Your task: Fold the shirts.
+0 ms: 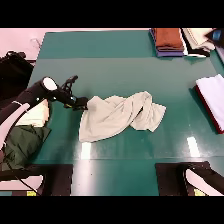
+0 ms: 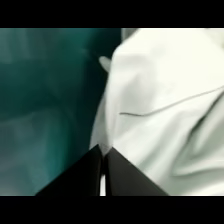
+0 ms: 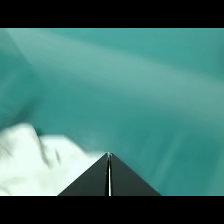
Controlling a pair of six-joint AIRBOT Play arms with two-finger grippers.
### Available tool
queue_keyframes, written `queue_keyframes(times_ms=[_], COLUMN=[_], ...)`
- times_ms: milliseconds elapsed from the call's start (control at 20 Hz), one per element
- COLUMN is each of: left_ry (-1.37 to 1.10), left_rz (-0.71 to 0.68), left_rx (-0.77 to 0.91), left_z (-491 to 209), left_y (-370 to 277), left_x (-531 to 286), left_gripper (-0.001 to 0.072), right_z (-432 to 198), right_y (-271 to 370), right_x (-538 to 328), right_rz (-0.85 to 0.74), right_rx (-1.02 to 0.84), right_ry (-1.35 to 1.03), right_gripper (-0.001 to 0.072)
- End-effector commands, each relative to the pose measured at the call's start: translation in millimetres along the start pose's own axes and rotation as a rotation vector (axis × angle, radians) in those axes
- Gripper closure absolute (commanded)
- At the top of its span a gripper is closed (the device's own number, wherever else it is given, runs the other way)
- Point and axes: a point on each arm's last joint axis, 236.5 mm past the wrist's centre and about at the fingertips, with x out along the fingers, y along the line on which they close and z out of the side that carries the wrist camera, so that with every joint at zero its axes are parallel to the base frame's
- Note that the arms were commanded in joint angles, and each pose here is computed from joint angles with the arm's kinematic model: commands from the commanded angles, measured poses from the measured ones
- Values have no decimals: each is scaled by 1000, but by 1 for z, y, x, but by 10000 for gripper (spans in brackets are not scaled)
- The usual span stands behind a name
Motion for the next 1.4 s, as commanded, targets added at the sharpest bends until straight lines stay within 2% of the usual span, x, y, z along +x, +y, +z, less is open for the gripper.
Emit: queue_keyframes(times_ms=[0, 50, 100, 150, 300, 550, 700, 850, 900, 950, 1000, 1050, 1100, 1200, 1350], left_ry=[-99, -139, -171, -192, -210, -192, -204, -217, -217, -216, -217, -218, -222, -269, -497], left_rz=[-23, -28, -29, -30, -27, -15, -15, -14, -14, -14, -13, -14, -9, 35, 154], left_rx=[84, 106, 125, 137, 152, 156, 155, 155, 155, 155, 155, 155, 160, 178, 269], left_z=[35, 46, 55, 60, 66, 62, 64, 67, 67, 67, 67, 67, 68, 77, 105], left_y=[-26, -34, -40, -45, -48, -45, -45, -45, -45, -45, -45, -45, -45, -45, -64], left_x=[-37, -49, -60, -67, -74, -73, -74, -74, -74, -74, -74, -75, -76, -97, -194], left_gripper=[685, 685, 685, 685, 685, 686, 685, 685, 686, 685, 685, 686, 686, 687, 687], right_z=[-102, -141, -177, -212, -287, -303, -302, -295, -291, -285, -279, -273, -269, -246, -155], right_y=[-74, -94, -108, -116, -110, -111, -114, -107, -106, -102, -100, -96, -95, -93, -95], right_x=[29, 41, 54, 68, 116, 175, 195, 221, 228, 234, 239, 241, 241, 231, 180], right_rz=[-96, -113, -121, -121, -25, 97, 114, 107, 101, 99, 101, 104, 99, 95, 46], right_rx=[273, 376, 466, 547, 710, 905, 909, 835, 808, 776, 750, 712, 663, 546, 326], right_ry=[227, 297, 357, 415, 528, 471, 475, 485, 477, 468, 460, 456, 465, 456, 284], right_gripper=[687, 584, 344, 255, 258, 267, 270, 272, 293, 350, 358, 543, 692, 692, 692])
